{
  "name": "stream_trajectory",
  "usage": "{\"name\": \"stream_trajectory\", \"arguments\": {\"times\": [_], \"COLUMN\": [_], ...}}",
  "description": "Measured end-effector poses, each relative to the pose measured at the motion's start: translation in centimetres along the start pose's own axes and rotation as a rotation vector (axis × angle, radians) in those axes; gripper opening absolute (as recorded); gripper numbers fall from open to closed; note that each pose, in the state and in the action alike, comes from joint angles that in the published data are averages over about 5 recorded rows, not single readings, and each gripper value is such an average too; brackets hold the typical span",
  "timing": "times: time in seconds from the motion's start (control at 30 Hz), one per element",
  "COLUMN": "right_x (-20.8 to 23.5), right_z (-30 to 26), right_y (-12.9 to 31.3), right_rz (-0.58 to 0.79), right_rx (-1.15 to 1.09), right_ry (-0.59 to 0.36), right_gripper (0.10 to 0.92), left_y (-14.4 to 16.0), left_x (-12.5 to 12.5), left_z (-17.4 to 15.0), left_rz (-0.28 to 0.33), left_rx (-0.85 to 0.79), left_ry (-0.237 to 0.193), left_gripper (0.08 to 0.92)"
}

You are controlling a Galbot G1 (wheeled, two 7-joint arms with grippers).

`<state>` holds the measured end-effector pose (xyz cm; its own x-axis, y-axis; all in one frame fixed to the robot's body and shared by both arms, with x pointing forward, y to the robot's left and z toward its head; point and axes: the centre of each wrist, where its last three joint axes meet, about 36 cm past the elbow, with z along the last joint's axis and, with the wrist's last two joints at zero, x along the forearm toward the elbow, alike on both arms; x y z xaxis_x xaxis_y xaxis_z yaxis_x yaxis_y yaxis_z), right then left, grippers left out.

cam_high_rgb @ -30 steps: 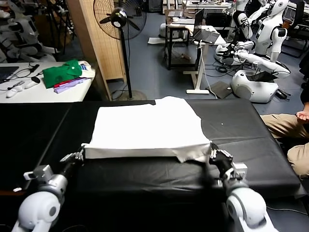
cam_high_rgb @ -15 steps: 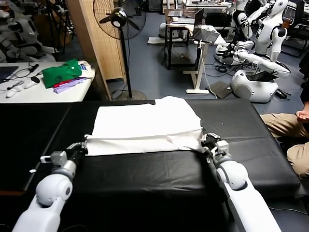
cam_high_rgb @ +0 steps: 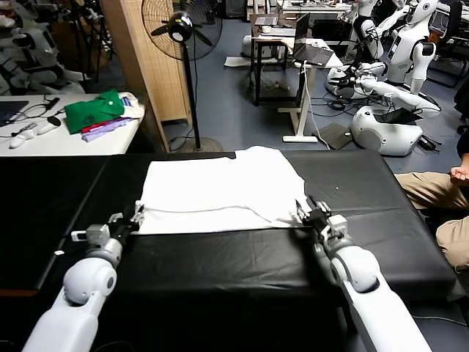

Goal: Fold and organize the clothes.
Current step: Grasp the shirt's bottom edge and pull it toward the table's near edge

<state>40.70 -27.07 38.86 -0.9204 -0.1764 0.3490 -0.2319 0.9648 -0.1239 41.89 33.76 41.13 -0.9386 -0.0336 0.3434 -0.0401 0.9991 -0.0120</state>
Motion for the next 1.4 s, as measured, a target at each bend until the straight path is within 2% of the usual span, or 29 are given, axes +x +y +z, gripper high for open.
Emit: {"name": "stream_trajectory", "arguments": {"times": [0.13, 0.23, 0.33, 0.4, 0.5, 0.6, 0.73, 0.83, 1.07, 1.23, 1.4], "right_x": [-0.1, -0.2, -0.3, -0.3, 0.0, 0.5, 1.9, 3.4, 8.1, 11.3, 12.5], "right_z": [0.5, 0.7, 0.8, 0.9, 0.9, 0.6, -0.4, -1.4, -2.8, -3.2, -2.9], "right_y": [0.5, 0.8, 0.9, 1.0, 1.2, 1.2, 1.1, 1.2, 2.4, 2.9, 3.5], "right_rz": [-0.001, 0.002, 0.011, 0.019, 0.028, 0.033, 0.040, 0.057, 0.081, 0.072, 0.060], "right_rx": [-0.017, -0.023, -0.026, -0.030, -0.050, -0.082, -0.116, -0.124, -0.110, -0.098, -0.080], "right_ry": [0.015, 0.020, 0.025, 0.028, 0.042, 0.067, 0.101, 0.122, 0.205, 0.258, 0.290], "right_gripper": [0.769, 0.654, 0.493, 0.376, 0.213, 0.127, 0.121, 0.121, 0.121, 0.121, 0.121], "left_y": [0.3, 0.8, 1.3, 1.6, 1.8, 2.0, 2.0, 2.1, 2.1, 1.8, 1.4], "left_x": [0.8, 1.2, 1.4, 1.4, 1.3, 1.2, 1.7, 2.6, 6.0, 8.8, 11.4], "left_z": [0.3, 0.8, 1.3, 1.4, 1.5, 1.7, 1.9, 1.7, 0.7, 0.3, 0.6], "left_rz": [0.016, 0.022, 0.034, 0.048, 0.067, 0.055, -0.001, -0.024, -0.003, 0.022, 0.036], "left_rx": [0.059, 0.102, 0.130, 0.146, 0.162, 0.149, 0.086, 0.037, -0.031, -0.093, -0.136], "left_ry": [0.030, 0.059, 0.088, 0.107, 0.128, 0.137, 0.136, 0.134, 0.152, 0.181, 0.218], "left_gripper": [0.798, 0.798, 0.767, 0.693, 0.529, 0.378, 0.183, 0.127, 0.127, 0.127, 0.127]}}
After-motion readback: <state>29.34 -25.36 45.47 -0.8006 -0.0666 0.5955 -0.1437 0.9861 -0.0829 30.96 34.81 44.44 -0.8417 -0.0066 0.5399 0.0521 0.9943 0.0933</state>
